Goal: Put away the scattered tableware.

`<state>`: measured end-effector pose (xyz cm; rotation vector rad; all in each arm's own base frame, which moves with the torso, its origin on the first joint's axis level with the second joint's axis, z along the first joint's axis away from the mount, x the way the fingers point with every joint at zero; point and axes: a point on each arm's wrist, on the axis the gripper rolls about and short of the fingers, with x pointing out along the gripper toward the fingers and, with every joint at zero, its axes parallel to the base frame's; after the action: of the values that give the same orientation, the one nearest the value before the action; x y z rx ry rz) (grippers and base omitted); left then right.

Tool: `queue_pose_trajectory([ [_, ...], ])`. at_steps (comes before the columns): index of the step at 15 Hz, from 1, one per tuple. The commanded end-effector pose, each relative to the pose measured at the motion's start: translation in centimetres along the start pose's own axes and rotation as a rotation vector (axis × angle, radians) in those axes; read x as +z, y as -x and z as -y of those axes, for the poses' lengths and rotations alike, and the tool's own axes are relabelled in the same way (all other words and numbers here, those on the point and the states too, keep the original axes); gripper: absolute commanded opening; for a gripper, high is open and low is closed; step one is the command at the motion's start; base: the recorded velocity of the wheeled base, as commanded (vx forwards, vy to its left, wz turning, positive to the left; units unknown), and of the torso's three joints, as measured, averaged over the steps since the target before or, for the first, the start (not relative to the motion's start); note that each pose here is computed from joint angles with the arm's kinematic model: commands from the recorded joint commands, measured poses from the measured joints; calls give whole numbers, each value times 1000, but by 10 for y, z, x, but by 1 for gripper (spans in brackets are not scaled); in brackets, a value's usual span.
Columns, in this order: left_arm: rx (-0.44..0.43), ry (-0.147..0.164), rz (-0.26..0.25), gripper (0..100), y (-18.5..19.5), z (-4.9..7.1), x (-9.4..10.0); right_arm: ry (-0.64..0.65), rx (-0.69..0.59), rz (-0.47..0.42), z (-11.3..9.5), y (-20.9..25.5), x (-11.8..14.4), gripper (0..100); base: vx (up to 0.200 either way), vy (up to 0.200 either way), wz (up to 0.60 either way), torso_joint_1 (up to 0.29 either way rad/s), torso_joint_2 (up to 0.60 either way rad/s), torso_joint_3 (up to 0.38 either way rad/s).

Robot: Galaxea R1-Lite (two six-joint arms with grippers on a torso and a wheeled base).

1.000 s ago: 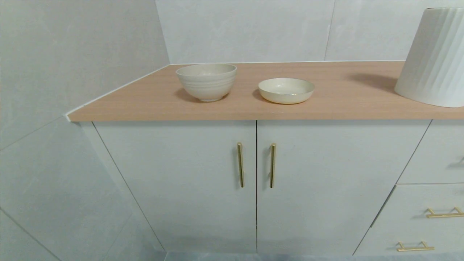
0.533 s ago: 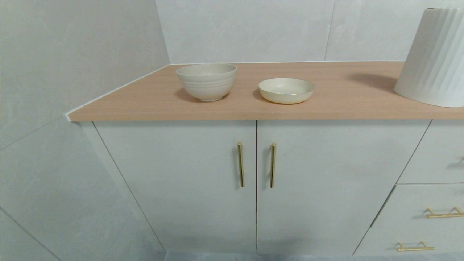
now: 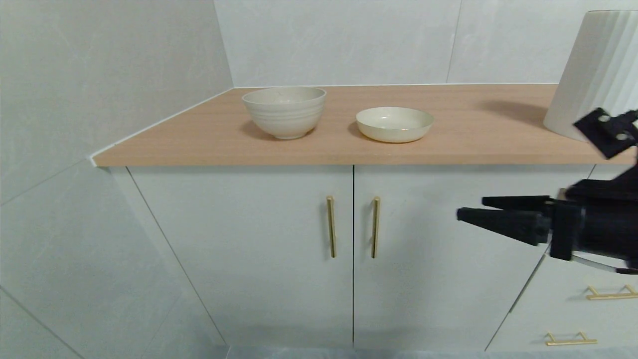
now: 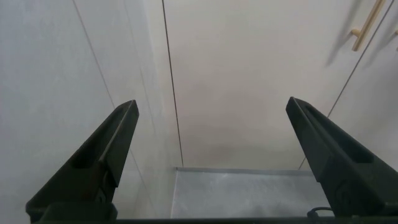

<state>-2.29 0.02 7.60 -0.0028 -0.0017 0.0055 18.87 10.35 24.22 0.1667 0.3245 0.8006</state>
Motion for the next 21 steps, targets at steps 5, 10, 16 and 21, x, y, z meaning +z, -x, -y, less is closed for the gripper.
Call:
queue_pose_trajectory([
  [5, 1, 0, 0, 100, 0, 0, 0, -52, 102, -133, 0, -109, -22, 100, 0, 0, 0, 0, 0, 0],
  [10, 1, 0, 0, 100, 0, 0, 0, -68, 15, -149, 9, -147, -51, 100, 0, 0, 0, 0, 0, 0],
  [16, 1, 0, 0, 100, 0, 0, 0, -80, 19, -74, 14, -166, -59, 100, 0, 0, 0, 0, 0, 0],
  [21, 1, 0, 0, 100, 0, 0, 0, -115, 23, 3, 11, -184, -69, 100, 0, 0, 0, 0, 0, 0],
])
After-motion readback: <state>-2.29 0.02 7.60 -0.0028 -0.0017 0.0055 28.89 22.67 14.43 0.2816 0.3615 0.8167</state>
